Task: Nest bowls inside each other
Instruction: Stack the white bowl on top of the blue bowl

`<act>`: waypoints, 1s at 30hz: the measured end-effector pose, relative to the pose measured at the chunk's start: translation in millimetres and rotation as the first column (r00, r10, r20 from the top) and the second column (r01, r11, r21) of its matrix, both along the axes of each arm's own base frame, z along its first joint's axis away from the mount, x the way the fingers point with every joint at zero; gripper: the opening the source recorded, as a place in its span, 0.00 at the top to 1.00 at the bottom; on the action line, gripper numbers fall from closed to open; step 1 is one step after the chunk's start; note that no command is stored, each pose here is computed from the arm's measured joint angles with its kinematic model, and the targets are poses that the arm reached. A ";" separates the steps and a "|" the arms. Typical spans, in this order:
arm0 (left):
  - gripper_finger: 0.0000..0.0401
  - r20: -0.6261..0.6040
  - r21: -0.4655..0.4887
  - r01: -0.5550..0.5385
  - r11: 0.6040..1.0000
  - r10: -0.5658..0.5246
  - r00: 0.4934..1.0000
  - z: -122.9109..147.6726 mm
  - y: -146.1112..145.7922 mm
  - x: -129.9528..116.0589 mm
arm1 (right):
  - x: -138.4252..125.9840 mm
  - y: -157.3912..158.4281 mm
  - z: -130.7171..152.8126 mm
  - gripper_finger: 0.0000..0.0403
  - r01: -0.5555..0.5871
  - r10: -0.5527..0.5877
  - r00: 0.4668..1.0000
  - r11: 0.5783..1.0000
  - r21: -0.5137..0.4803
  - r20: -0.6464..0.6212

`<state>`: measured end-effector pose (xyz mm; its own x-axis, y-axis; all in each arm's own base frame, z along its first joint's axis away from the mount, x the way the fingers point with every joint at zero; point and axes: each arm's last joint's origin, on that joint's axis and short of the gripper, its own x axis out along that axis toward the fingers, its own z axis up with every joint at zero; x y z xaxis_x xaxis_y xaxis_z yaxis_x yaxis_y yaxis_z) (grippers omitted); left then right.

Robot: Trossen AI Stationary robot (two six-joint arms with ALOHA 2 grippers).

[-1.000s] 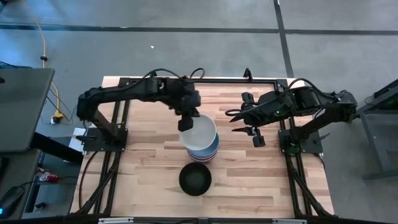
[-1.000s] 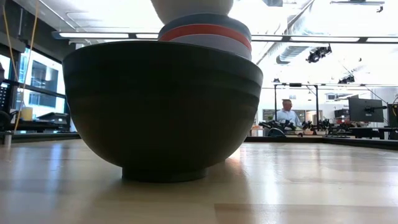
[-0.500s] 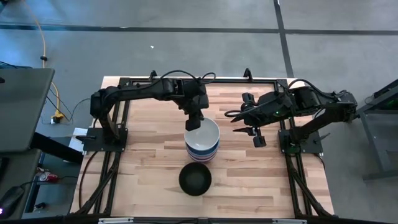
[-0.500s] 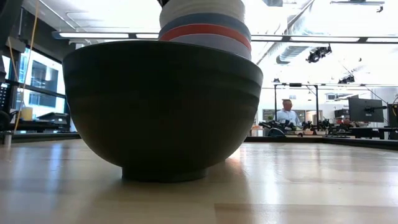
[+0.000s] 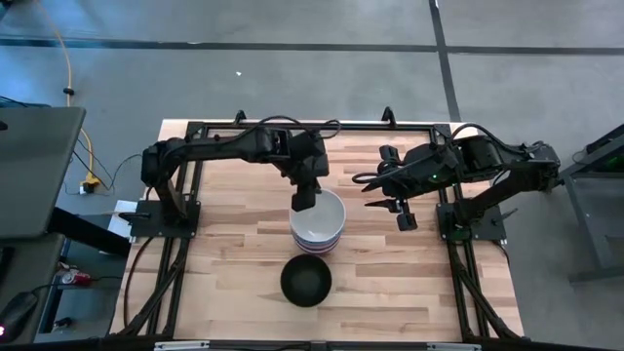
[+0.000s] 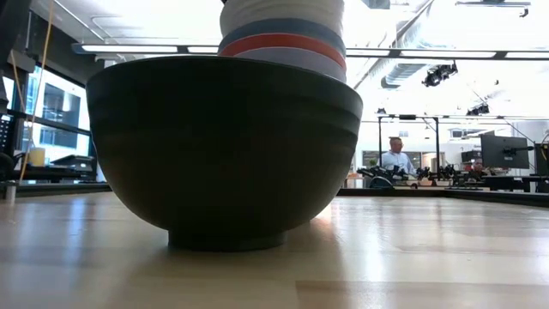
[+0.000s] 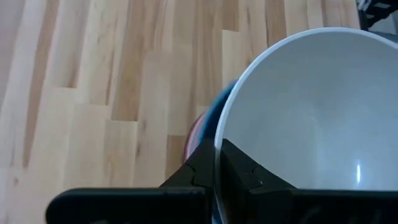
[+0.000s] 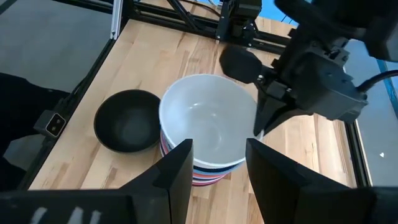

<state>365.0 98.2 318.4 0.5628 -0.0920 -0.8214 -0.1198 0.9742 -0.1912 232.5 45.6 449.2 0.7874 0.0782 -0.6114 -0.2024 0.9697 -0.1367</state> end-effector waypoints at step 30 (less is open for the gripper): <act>0.97 -0.078 0.007 -0.017 1.000 0.017 0.997 -23.4 -3.0 13.3 | -5.1 15.6 -1.9 0.65 -0.036 0.036 0.999 0.999 0.005 -0.023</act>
<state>378.3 95.2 295.1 0.4984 -0.0774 -0.8635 -0.1508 0.9731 -0.1742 227.4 61.3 447.3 0.7694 0.1093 -0.6293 -0.2405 0.9623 -0.1270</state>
